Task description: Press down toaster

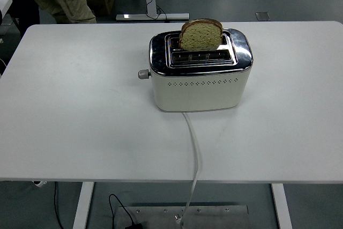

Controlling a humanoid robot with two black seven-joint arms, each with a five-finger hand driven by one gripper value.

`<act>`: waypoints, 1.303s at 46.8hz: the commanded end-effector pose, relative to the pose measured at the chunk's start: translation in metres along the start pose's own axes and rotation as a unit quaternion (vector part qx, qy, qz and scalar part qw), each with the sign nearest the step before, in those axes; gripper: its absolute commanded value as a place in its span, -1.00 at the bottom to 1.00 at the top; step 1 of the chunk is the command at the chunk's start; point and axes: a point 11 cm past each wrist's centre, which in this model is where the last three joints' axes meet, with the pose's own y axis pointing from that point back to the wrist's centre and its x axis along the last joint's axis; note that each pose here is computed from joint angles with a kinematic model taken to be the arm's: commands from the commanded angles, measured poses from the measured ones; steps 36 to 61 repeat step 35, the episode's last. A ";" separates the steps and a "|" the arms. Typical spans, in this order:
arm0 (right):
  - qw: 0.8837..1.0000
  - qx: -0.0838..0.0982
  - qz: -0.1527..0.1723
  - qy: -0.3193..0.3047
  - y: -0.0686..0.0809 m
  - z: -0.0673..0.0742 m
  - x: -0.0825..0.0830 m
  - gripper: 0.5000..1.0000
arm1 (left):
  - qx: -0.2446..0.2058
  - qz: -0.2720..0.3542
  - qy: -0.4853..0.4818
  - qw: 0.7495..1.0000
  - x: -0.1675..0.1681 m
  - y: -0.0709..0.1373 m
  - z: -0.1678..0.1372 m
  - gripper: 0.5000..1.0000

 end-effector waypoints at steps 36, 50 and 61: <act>1.000 0.002 0.002 -0.003 0.000 0.000 0.001 0.99 | 0.027 0.084 0.118 0.989 0.057 0.055 -0.121 1.00; 1.000 0.002 0.002 -0.003 0.000 0.000 0.001 0.99 | 0.027 0.084 0.118 0.989 0.057 0.055 -0.121 1.00; 1.000 0.002 0.002 -0.003 0.000 0.000 0.001 0.99 | 0.027 0.084 0.118 0.989 0.057 0.055 -0.121 1.00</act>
